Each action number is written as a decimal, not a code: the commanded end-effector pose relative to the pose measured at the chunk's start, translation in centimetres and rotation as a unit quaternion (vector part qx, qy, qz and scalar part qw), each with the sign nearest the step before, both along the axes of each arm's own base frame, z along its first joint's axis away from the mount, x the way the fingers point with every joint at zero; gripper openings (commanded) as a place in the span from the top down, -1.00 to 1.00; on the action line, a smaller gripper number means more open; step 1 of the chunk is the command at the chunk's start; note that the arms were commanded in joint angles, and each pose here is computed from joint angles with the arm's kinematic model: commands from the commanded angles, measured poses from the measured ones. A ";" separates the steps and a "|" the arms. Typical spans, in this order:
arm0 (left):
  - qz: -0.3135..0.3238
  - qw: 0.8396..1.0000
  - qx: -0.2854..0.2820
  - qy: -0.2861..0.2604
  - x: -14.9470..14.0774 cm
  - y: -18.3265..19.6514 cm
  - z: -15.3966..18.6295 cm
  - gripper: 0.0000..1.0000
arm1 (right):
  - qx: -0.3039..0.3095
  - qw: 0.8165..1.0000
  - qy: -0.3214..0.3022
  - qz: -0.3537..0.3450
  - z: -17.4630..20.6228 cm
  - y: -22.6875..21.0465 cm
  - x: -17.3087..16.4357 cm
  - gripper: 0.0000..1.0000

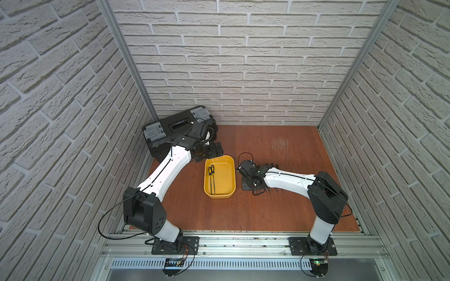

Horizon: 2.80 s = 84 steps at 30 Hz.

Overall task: Take the file tool out of the storage box
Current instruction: Place the file tool at the center of the board, then pick up the file tool from the storage box.

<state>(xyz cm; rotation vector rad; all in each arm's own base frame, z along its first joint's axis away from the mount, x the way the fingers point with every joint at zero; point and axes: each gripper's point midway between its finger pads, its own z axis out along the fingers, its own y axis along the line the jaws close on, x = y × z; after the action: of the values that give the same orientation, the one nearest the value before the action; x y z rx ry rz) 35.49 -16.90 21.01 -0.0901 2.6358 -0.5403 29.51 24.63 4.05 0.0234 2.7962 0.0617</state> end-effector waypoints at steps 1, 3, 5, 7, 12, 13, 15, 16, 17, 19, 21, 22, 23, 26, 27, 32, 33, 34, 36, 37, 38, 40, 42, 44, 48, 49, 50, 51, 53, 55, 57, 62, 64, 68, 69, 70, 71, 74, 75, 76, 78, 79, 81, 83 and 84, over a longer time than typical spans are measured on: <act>0.001 1.000 0.002 -0.010 -0.3 0.4 0.5 -0.97 | 0.007 1.000 -0.015 0.000 0.3 1.0 0.9 0.94; 0.000 1.000 0.002 -0.009 -0.4 0.4 0.4 -0.97 | 0.005 1.000 -0.012 0.002 -0.1 1.2 1.0 0.94; -0.001 1.000 0.001 -0.009 -0.4 0.3 0.4 -0.97 | 0.004 1.000 -0.009 0.002 -0.4 1.3 1.0 0.94; -0.002 1.000 0.000 -0.009 -0.4 0.2 0.4 -0.97 | 0.002 1.000 -0.004 0.001 -0.9 1.2 0.9 0.94; -0.003 1.000 0.002 -0.008 -0.6 0.2 0.3 -0.97 | -0.011 1.000 0.004 -0.005 -1.8 0.5 0.5 0.94; -0.003 1.000 0.002 -0.008 -0.6 0.1 0.2 -0.97 | -0.011 1.000 0.004 -0.005 -1.9 0.5 0.5 0.94; -0.004 1.000 0.003 -0.007 -0.7 0.1 0.2 -0.97 | -0.014 1.000 0.006 -0.006 -2.1 0.4 0.4 0.94; -0.004 1.000 0.003 -0.007 -0.7 0.1 0.1 -0.97 | -0.013 1.000 0.007 -0.005 -2.2 0.4 0.4 0.94; -0.004 1.000 0.003 -0.006 -0.7 0.1 0.1 -0.97 | -0.014 1.000 0.008 -0.006 -2.3 0.3 0.3 0.94; -0.004 1.000 0.004 -0.006 -0.7 0.0 0.0 -0.97 | -0.017 1.000 0.009 -0.007 -2.4 0.2 0.3 0.94; -0.005 1.000 0.004 -0.006 -0.7 -0.1 0.0 -0.97 | -0.021 1.000 0.008 -0.007 -2.5 0.0 0.2 0.93; -0.005 1.000 0.005 -0.006 -0.7 -0.1 -0.1 -0.97 | -0.022 1.000 0.010 -0.008 -2.6 -0.1 0.1 0.91; -0.005 1.000 0.005 -0.006 -0.7 -0.1 0.0 -0.97 | -0.022 1.000 0.010 -0.008 -2.6 -0.1 0.1 0.88; -0.005 1.000 0.006 -0.006 -0.6 -0.1 -0.1 -0.97 | -0.025 1.000 0.009 -0.008 -2.6 -0.3 0.1 0.72; -0.005 1.000 0.006 -0.004 -0.6 -0.1 -0.2 -0.97 | -0.025 1.000 0.008 -0.008 -2.5 -0.2 0.1 0.69; -0.006 1.000 0.008 0.000 -0.6 -0.3 -0.6 -0.97 | -0.029 1.000 0.004 -0.005 -2.2 -0.4 0.2 0.53; -0.007 1.000 0.009 0.002 -0.6 -0.4 -0.7 -0.97 | -0.028 1.000 0.003 -0.004 -2.1 -0.4 0.2 0.53; -0.006 1.000 0.012 0.003 -0.6 -0.3 -0.8 -0.97 | -0.026 1.000 0.002 -0.004 -1.9 -0.3 0.2 0.52; -0.005 1.000 0.023 0.007 -0.7 -0.2 -1.2 -0.97 | -0.022 1.000 -0.001 -0.001 -1.4 -0.2 0.2 0.52; -0.006 1.000 0.028 0.009 -0.8 -0.2 -1.5 -0.97 | -0.019 1.000 -0.005 0.000 -0.9 -0.2 0.3 0.52; -0.005 0.999 0.032 0.014 -0.9 -0.1 -1.9 -0.97 | -0.015 1.000 -0.009 0.002 -0.4 -0.2 0.3 0.52; -0.005 0.999 0.042 0.022 -1.0 0.0 -2.6 -0.93 | -0.010 1.000 -0.017 0.004 0.8 -0.2 0.3 0.49; -0.006 0.998 0.054 0.029 -1.1 0.1 -3.4 -0.86 | -0.008 1.000 -0.027 0.008 2.1 -0.4 0.4 0.47; -0.008 0.997 0.062 0.035 -1.0 0.0 -4.1 -0.75 | 0.001 0.999 -0.040 0.014 3.6 -0.5 0.4 0.43; -0.015 0.996 0.081 0.046 -0.8 -0.4 -5.7 -0.64 | 0.043 0.997 -0.057 0.028 6.2 -0.1 0.2 0.41; -0.017 0.995 0.085 0.052 -0.7 -0.5 -6.2 -0.57 | 0.057 0.996 -0.059 0.035 6.8 0.0 0.1 0.40; -0.019 0.994 0.090 0.057 -0.7 -0.7 -6.7 -0.51 | 0.072 0.995 -0.062 0.041 7.4 0.2 0.1 0.37; -0.020 0.994 0.095 0.058 -0.6 -0.8 -6.9 -0.45 | 0.084 0.993 -0.065 0.048 8.1 0.3 -0.1 0.31; -0.022 0.991 0.112 0.063 -0.5 -0.9 -7.4 -0.26 | 0.106 0.990 -0.072 0.066 9.5 0.6 -0.3 0.25; -0.024 0.989 0.127 0.067 -0.3 -1.0 -7.9 -0.14 | 0.123 0.986 -0.079 0.080 10.9 0.7 -0.6 0.15; -0.023 0.987 0.138 0.074 0.0 -1.3 -8.7 -0.13 | 0.139 0.982 -0.086 0.090 12.2 0.8 -0.7 0.14; -0.008 0.982 0.164 0.092 0.6 -1.1 -10.6 -0.01 | 0.193 0.969 -0.100 0.120 14.8 1.7 -1.4 0.07; 0.000 0.981 0.172 0.095 0.9 -1.0 -11.2 0.04 | 0.212 0.963 -0.099 0.134 15.4 2.0 -1.7 -0.02; 0.008 0.977 0.186 0.106 1.2 -0.6 -12.7 0.05 | 0.238 0.955 -0.085 0.154 15.6 2.3 -2.4 -0.26; 0.010 0.976 0.189 0.107 1.3 -0.5 -13.0 0.05 | 0.245 0.953 -0.080 0.159 15.5 2.4 -2.6 -0.38; 0.011 0.975 0.192 0.109 1.4 -0.4 -13.2 0.05 | 0.247 0.952 -0.077 0.161 15.3 2.3 -2.7 -0.43; 0.012 0.975 0.195 0.108 1.5 -0.4 -13.3 0.04 | 0.248 0.952 -0.075 0.160 15.2 2.1 -2.8 -0.49; 0.019 0.974 0.200 0.108 1.8 0.0 -13.6 0.03 | 0.260 0.949 -0.072 0.161 15.1 1.8 -3.2 -0.68; 0.021 0.974 0.200 0.108 1.9 0.1 -13.7 0.03 | 0.265 0.948 -0.072 0.163 15.1 1.7 -3.3 -0.74; 0.024 0.974 0.199 0.109 2.0 0.2 -13.9 0.03 | 0.268 0.947 -0.073 0.163 15.2 1.5 -3.4 -0.77; 0.027 0.974 0.196 0.112 2.2 0.4 -14.4 0.03 | 0.275 0.944 -0.073 0.164 15.4 1.3 -3.5 -0.88; 0.027 0.974 0.195 0.112 2.2 0.3 -14.5 0.02 | 0.278 0.943 -0.076 0.165 15.6 1.2 -3.6 -0.90; 0.025 0.974 0.195 0.115 2.3 0.2 -14.9 0.03 | 0.280 0.943 -0.079 0.160 15.9 0.9 -3.5 -0.92; 0.026 0.974 0.195 0.116 2.4 0.1 -15.2 0.04 | 0.281 0.944 -0.079 0.157 15.9 0.5 -3.4 -0.92; 0.027 0.973 0.196 0.119 2.4 0.2 -15.5 0.06 | 0.280 0.944 -0.080 0.156 15.9 0.4 -3.3 -0.92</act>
<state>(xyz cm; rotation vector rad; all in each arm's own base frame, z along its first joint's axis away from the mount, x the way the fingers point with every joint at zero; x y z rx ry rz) 37.08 -16.79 5.81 -0.0826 2.9225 0.0093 25.99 24.90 18.82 -0.2547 2.5555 0.8451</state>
